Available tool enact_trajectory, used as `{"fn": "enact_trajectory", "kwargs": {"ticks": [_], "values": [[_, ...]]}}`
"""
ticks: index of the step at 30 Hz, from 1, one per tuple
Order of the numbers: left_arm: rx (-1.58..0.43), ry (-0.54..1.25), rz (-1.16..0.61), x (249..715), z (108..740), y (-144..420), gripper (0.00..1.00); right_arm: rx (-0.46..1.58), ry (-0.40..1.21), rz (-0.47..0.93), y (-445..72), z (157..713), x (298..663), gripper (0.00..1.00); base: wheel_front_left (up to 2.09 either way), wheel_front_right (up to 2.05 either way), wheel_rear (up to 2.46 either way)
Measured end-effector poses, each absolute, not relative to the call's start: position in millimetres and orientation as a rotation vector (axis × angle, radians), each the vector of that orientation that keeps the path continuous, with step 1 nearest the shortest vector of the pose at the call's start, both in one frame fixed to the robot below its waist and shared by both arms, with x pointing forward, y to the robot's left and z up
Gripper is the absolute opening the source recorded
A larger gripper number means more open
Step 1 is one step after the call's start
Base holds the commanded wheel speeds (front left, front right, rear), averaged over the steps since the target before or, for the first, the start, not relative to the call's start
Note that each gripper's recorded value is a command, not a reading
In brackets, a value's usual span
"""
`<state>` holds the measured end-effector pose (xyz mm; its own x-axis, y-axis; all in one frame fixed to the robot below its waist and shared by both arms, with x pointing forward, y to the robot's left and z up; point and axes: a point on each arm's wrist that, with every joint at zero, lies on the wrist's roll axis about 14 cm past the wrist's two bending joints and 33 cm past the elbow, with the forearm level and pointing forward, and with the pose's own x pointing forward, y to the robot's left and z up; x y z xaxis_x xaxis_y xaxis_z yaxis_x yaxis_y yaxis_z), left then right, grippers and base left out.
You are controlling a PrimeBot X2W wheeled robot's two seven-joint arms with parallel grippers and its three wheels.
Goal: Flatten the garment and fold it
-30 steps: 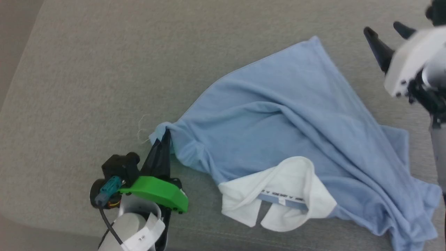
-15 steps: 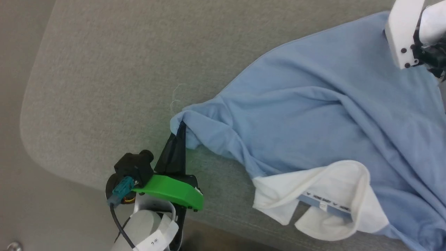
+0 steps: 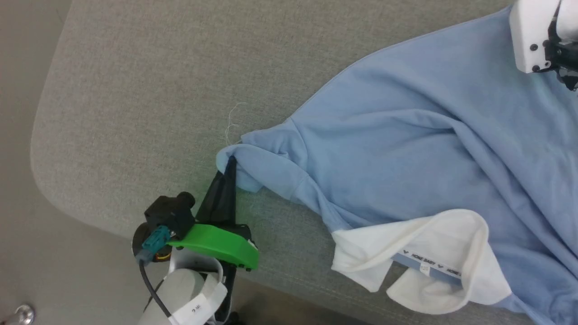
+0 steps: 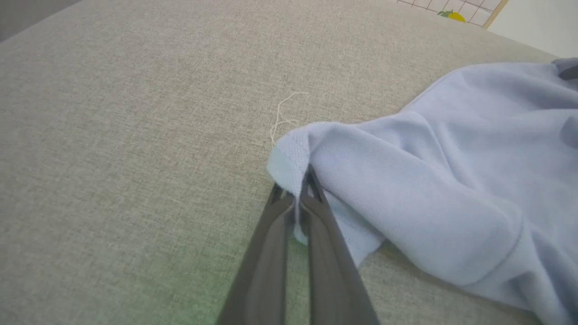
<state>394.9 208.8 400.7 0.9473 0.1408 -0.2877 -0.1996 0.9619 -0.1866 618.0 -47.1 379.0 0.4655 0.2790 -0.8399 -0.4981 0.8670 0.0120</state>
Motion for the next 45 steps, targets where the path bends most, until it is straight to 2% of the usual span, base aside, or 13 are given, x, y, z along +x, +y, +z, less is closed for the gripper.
{"fn": "enact_trajectory", "kwargs": {"ticks": [6,10,14,19,25,30,33,36,41,45], "values": [[-0.195,0.242,0.151,396.3,417.5,213.0,0.00,-0.061,0.764,0.476,-50.0,430.7,620.8,0.00,0.00,0.00,0.00],[-0.190,0.226,0.129,393.5,429.3,211.6,0.00,0.013,0.662,0.451,-73.2,461.7,604.1,0.00,0.00,0.00,0.00],[-0.200,0.225,0.105,384.6,437.8,204.4,0.00,0.081,0.650,0.427,-103.4,472.0,558.9,0.00,0.00,0.00,0.00],[-0.219,0.211,0.052,377.4,449.9,187.4,0.00,0.125,0.731,0.355,-148.8,458.3,481.9,0.00,0.00,0.00,0.00],[-0.255,0.178,-0.031,371.4,466.6,160.9,0.00,0.280,0.781,0.257,-174.0,444.9,386.5,0.00,0.00,0.00,0.00],[-0.314,0.169,-0.069,365.0,471.4,146.8,0.00,0.382,0.788,0.211,-175.1,439.8,345.9,0.00,0.00,0.00,0.00],[-0.402,0.128,-0.099,368.1,484.6,137.5,0.00,0.373,0.740,0.210,-178.6,454.6,343.7,0.00,0.00,0.00,0.00],[-0.414,0.094,-0.155,378.5,500.4,131.9,0.00,0.326,0.652,0.207,-190.8,484.2,357.5,0.00,0.00,0.00,0.00],[-0.268,-0.121,-0.292,429.6,593.5,133.8,0.00,0.180,0.448,0.219,-217.4,576.8,406.3,0.00,0.00,0.00,0.00],[-0.145,-0.292,-0.360,457.3,680.2,130.6,0.00,0.098,0.323,0.229,-227.1,647.7,427.4,0.00,0.00,0.00,0.00]]}}
